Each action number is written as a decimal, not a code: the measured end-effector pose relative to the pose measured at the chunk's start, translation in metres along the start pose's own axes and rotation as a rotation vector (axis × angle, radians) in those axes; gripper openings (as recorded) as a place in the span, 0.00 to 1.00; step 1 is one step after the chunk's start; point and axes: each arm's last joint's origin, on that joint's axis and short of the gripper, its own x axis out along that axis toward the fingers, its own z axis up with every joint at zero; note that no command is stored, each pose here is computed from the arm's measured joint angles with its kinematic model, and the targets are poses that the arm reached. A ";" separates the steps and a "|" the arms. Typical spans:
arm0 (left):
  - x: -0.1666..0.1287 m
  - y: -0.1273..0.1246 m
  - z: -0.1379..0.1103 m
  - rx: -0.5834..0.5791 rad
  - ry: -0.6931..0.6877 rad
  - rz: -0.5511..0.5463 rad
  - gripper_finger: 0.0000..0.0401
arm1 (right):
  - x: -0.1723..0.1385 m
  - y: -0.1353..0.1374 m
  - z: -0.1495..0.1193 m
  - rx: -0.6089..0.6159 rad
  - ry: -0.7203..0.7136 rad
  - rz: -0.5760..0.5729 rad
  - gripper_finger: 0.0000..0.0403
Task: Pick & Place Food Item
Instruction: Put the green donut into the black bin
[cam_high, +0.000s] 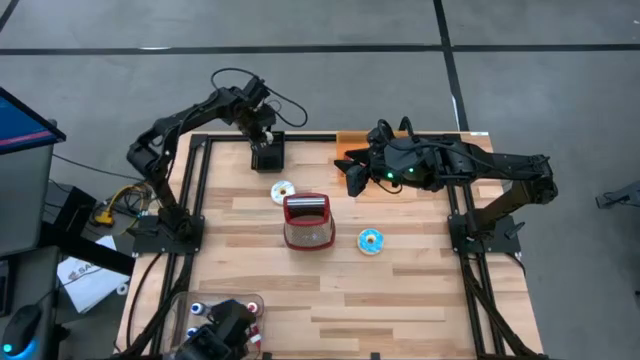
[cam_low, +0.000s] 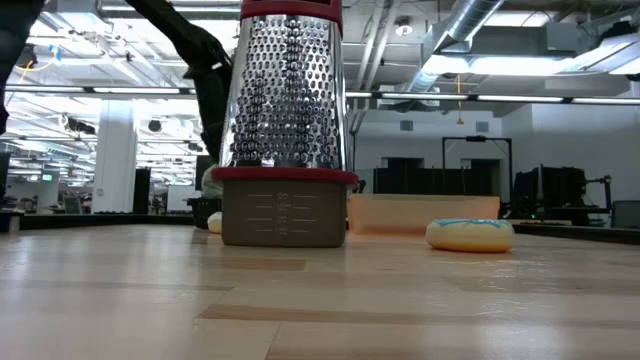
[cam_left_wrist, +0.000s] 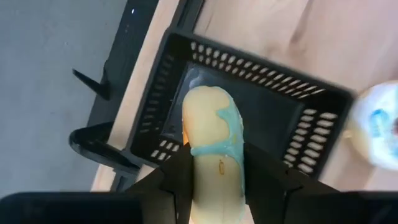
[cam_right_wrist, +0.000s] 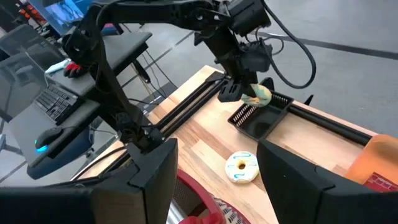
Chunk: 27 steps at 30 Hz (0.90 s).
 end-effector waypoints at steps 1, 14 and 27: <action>0.004 0.002 0.001 0.008 0.007 0.002 0.28 | 0.000 0.000 0.000 0.004 -0.001 0.000 0.52; 0.030 0.011 0.008 0.008 0.021 -0.047 0.28 | 0.000 -0.002 -0.001 0.018 -0.001 -0.024 0.52; 0.030 -0.001 0.017 0.018 -0.022 -0.106 0.28 | 0.000 -0.003 -0.002 0.012 -0.005 -0.055 0.52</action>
